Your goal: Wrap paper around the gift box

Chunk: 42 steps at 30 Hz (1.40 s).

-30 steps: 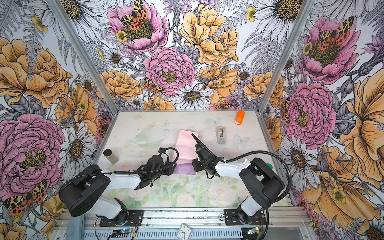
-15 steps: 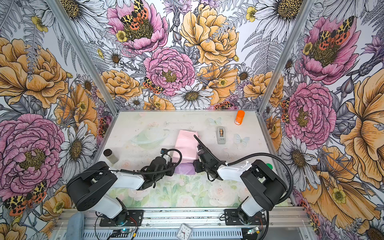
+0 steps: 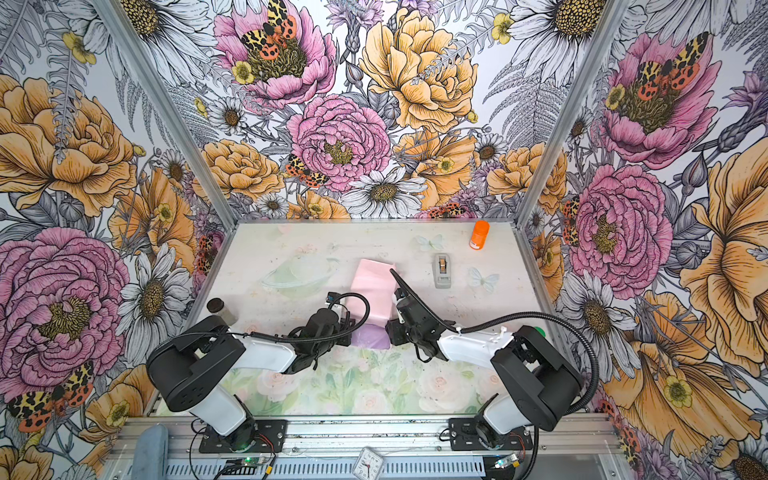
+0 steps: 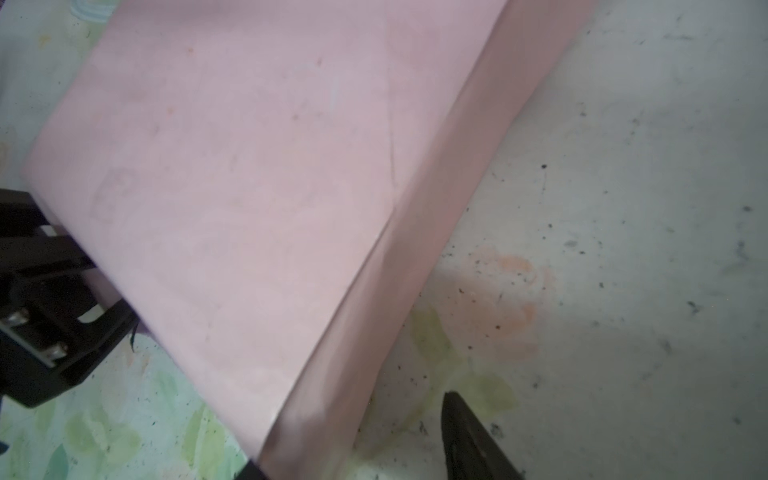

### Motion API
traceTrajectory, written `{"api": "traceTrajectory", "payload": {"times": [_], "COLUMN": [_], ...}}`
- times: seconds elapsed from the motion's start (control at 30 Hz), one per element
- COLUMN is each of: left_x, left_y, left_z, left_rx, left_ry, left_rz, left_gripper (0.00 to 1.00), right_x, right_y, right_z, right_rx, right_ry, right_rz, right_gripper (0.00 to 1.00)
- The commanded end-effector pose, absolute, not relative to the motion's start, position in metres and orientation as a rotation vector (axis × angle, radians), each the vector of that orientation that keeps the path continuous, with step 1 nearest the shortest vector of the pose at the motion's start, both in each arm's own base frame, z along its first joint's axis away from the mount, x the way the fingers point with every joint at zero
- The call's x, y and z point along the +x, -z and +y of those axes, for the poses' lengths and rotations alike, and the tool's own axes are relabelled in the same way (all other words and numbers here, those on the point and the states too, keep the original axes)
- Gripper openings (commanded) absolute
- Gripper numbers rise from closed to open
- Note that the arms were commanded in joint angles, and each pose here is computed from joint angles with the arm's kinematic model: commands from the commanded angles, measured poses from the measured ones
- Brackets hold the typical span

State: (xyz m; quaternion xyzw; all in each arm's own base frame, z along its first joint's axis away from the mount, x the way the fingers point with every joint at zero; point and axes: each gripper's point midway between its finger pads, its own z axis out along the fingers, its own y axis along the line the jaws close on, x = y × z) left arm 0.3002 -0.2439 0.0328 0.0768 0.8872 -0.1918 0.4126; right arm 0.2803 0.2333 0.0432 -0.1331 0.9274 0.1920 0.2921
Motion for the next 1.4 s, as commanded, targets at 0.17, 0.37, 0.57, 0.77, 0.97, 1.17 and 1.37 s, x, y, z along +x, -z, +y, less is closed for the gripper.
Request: {"api": "traceTrajectory", "payload": {"times": [0.17,0.37,0.57,0.77,0.97,1.17,1.37], "left_x": [0.302,0.297,0.298,0.300,0.300,0.298,0.296], "left_y": [-0.042,-0.054,-0.050,-0.038,-0.040,-0.043,-0.047], "left_z": [-0.250,-0.247,-0.249,-0.259,-0.261,-0.262,-0.263], "left_rx": [0.186,0.159,0.177,0.192,0.185,0.190,0.183], "left_ry": [0.498,0.539,0.525,0.552,0.565,0.572,0.576], "left_rz": [2.192,2.169,2.175,2.207,2.199,2.194,2.188], "left_gripper": [0.24,0.42,0.40,0.25,0.17,0.16,0.15], "right_x": [0.309,0.312,0.312,0.314,0.311,0.315,0.321], "right_y": [-0.051,-0.053,-0.052,-0.049,-0.052,-0.058,-0.052], "right_z": [0.225,0.225,0.229,0.229,0.233,0.234,0.237], "right_rx": [-0.265,-0.263,-0.278,-0.271,-0.282,-0.262,-0.254], "right_ry": [-0.446,-0.458,-0.486,-0.482,-0.513,-0.524,-0.510], "right_rz": [2.415,2.401,2.394,2.395,2.399,2.366,2.371], "right_gripper": [0.37,0.36,0.36,0.34,0.42,0.46,0.32]}}
